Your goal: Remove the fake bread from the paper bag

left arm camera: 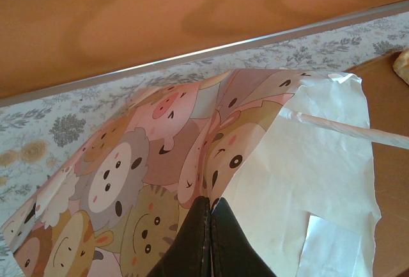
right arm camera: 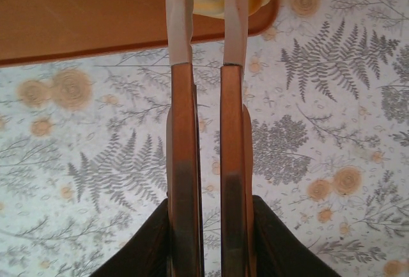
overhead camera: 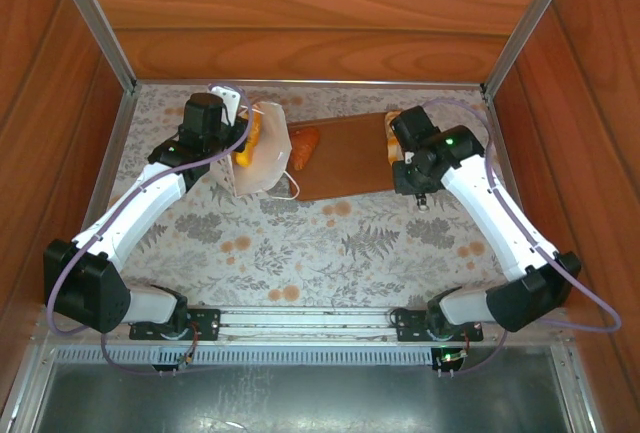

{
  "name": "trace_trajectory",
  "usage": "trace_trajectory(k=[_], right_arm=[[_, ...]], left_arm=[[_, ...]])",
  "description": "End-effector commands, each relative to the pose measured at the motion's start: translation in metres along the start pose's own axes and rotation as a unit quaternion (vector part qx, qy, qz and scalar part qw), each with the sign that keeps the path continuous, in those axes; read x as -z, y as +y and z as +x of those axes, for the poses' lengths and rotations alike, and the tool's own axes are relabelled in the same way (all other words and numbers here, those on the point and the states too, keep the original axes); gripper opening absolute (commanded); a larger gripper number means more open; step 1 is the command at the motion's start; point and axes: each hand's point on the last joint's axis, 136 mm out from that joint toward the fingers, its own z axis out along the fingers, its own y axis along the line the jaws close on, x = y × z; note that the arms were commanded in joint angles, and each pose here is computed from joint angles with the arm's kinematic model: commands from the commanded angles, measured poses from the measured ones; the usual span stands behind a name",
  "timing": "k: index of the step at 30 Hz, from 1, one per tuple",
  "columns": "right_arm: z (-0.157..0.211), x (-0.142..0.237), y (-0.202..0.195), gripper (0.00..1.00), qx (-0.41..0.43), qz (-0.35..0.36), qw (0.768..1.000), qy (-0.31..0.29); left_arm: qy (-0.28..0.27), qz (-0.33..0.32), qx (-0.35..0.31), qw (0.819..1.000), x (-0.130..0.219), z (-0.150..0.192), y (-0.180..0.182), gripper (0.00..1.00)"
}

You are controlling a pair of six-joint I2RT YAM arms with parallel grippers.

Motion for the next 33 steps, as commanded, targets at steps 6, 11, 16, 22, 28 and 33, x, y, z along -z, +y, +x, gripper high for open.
trace_trajectory(k=[6, 11, 16, 22, 28, 33], right_arm=[[-0.008, -0.017, -0.017, 0.21, 0.010, 0.053, 0.998, 0.016], [-0.012, -0.029, -0.020, 0.22, 0.018, 0.074, 0.997, 0.034], [-0.018, -0.040, -0.017, 0.22, 0.027, 0.082, 0.995, 0.051], [-0.025, -0.049, -0.012, 0.23, 0.037, 0.082, 0.994, 0.062], [-0.029, -0.052, -0.015, 0.24, 0.041, 0.098, 0.992, 0.069], [-0.029, -0.066, -0.014, 0.25, 0.049, 0.113, 0.988, 0.095]], left_arm=[[-0.024, -0.002, 0.008, 1.000, 0.007, -0.014, 0.000, 0.00], [-0.022, -0.002, 0.006, 1.000, 0.006, -0.012, 0.000, 0.00], [-0.020, -0.001, 0.005, 1.000, 0.006, -0.011, -0.001, 0.00], [-0.020, -0.002, 0.004, 1.000, 0.006, -0.010, 0.000, 0.00], [-0.019, 0.000, 0.002, 1.000, 0.005, -0.010, -0.001, 0.00], [-0.019, 0.005, 0.003, 1.000, 0.005, -0.010, -0.002, 0.00]])
